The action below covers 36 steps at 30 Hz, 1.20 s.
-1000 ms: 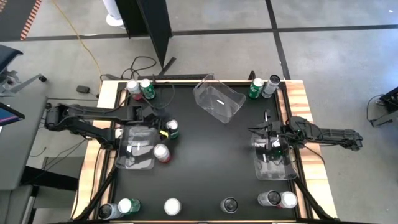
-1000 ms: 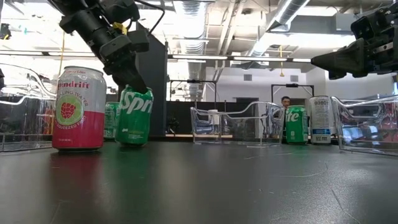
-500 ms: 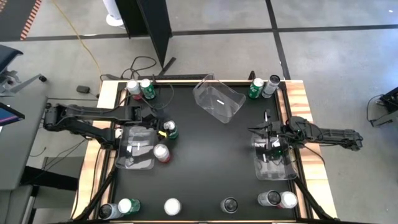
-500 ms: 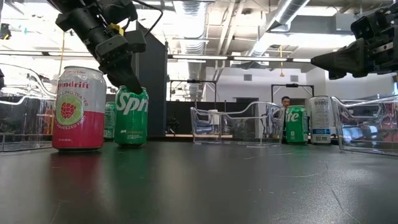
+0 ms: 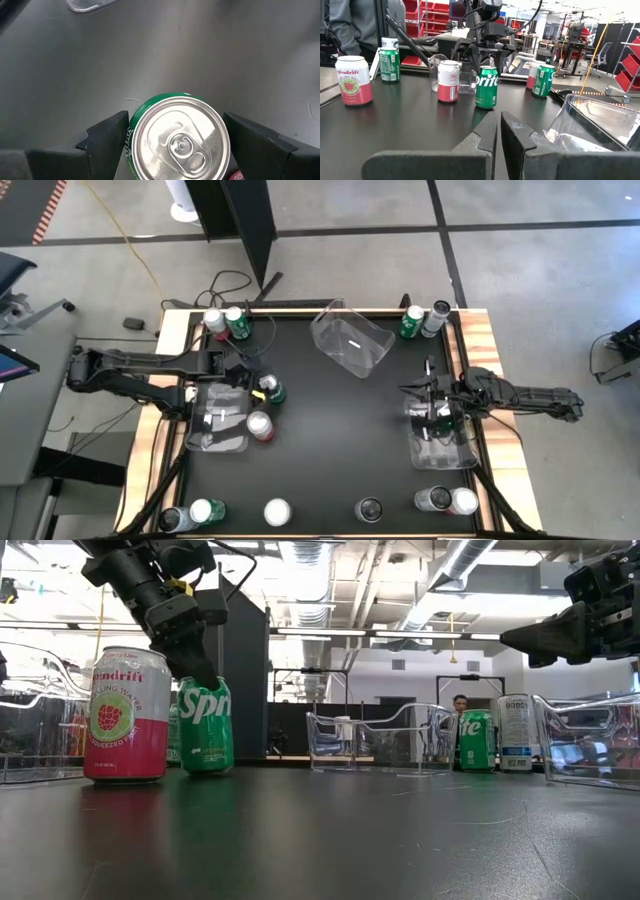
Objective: Sort soda cans
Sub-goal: Put the middle left green soda can into the middle transparent bin
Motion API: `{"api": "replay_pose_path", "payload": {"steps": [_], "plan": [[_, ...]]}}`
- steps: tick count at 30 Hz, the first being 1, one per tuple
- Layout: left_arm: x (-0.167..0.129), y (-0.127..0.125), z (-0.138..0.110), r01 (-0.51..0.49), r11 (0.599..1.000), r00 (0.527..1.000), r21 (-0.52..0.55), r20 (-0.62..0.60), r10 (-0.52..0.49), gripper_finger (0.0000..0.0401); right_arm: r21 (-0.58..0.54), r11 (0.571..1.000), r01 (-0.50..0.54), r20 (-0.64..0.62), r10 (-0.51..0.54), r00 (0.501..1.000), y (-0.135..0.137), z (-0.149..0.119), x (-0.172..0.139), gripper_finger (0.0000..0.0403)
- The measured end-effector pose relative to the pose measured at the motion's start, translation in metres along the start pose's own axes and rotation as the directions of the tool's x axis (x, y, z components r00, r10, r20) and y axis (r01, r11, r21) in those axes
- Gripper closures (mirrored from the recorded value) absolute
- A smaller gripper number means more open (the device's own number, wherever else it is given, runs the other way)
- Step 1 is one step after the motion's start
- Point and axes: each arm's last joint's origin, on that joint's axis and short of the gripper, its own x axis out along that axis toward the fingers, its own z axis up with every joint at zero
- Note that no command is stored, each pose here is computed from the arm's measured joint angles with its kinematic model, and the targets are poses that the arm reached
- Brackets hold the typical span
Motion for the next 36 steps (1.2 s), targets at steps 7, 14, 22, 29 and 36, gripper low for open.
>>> {"api": "replay_pose_path", "payload": {"steps": [7, 14, 22, 29, 36], "plan": [[0.000, 0.000, 0.000, -0.001, 1.000, 1.000, -0.008, -0.002, 0.001, 0.0087, 0.000, 1.000, 0.000, 0.000, 0.000, 1.000, 0.000, 0.000, 0.000, 0.0358], [0.014, 0.002, 0.004, -0.013, 1.000, 1.000, -0.018, -0.012, 0.013, 0.0086, 0.000, 1.000, 0.000, -0.001, 0.000, 1.000, 0.000, 0.000, 0.000, 0.0358], [0.016, 0.002, 0.005, -0.014, 1.000, 1.000, -0.003, -0.009, 0.014, 0.0086, 0.000, 1.000, 0.001, 0.000, -0.001, 1.000, 0.000, 0.000, 0.000, 0.0358], [0.016, 0.002, 0.004, -0.016, 1.000, 1.000, -0.011, -0.013, 0.016, 0.0087, 0.000, 1.000, 0.001, 0.000, -0.001, 1.000, 0.000, 0.000, 0.000, 0.0358], [0.017, 0.002, 0.004, 0.000, 1.000, 1.000, -0.021, -0.018, 0.000, 0.0081, 0.000, 1.000, 0.001, -0.001, -0.001, 1.000, 0.000, 0.000, 0.000, 0.0358]]}}
